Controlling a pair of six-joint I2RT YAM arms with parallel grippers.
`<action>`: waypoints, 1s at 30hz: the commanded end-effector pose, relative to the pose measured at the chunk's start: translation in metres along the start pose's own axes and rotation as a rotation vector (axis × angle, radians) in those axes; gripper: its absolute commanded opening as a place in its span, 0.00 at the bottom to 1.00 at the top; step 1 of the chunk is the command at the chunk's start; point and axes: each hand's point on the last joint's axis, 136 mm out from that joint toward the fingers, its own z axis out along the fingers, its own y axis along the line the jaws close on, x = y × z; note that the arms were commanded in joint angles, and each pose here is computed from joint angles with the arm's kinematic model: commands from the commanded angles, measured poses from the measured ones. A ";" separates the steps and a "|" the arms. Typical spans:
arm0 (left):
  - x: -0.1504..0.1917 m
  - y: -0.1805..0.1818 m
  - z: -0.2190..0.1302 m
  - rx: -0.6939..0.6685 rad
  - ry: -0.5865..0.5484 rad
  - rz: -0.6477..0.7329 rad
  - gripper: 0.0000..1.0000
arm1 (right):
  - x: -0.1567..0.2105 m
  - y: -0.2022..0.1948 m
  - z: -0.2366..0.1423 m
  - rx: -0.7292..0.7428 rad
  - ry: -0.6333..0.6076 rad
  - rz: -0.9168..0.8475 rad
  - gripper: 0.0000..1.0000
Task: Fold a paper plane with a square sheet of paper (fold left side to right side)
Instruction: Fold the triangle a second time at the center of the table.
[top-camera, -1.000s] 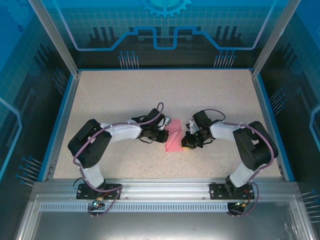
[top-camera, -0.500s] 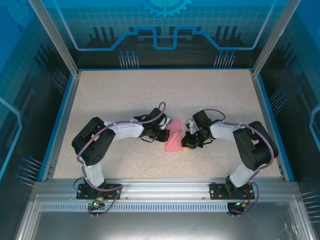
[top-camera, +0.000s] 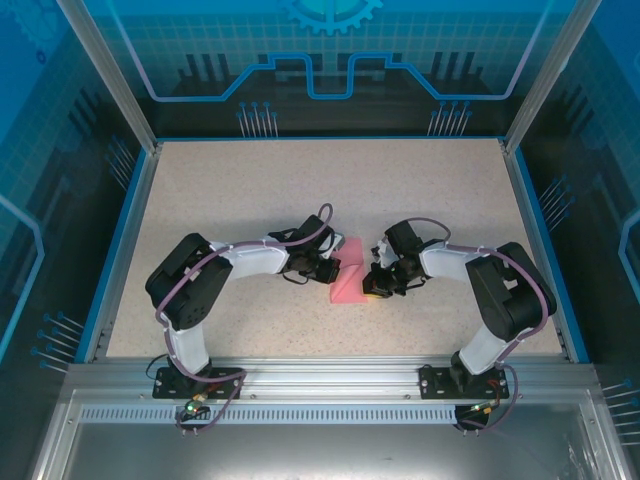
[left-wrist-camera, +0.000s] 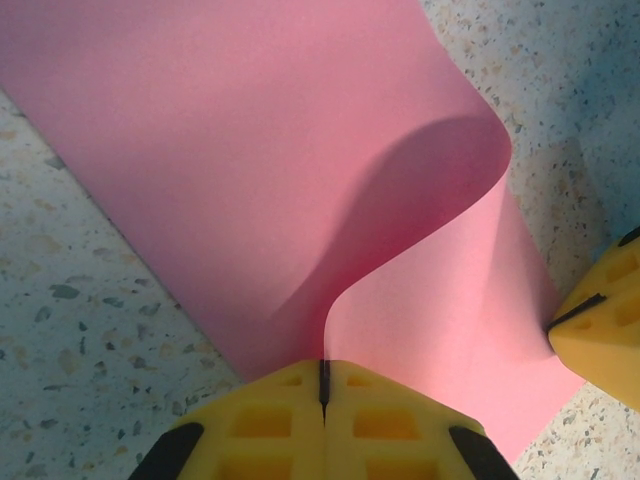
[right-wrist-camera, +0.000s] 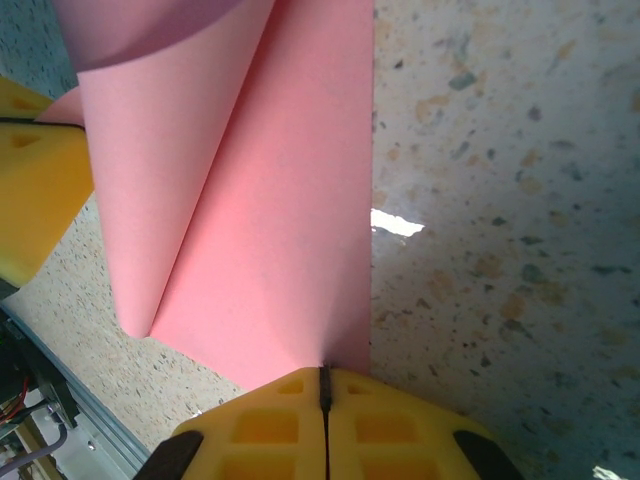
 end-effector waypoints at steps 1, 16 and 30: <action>-0.002 0.002 0.002 -0.001 0.013 0.016 0.00 | 0.017 -0.015 0.006 0.071 0.065 0.029 0.06; 0.005 0.007 0.005 -0.019 0.032 0.019 0.00 | 0.016 -0.013 0.005 0.068 0.064 0.025 0.07; 0.007 0.009 0.011 -0.016 0.043 0.015 0.01 | 0.004 0.006 -0.002 -0.013 0.020 0.009 0.07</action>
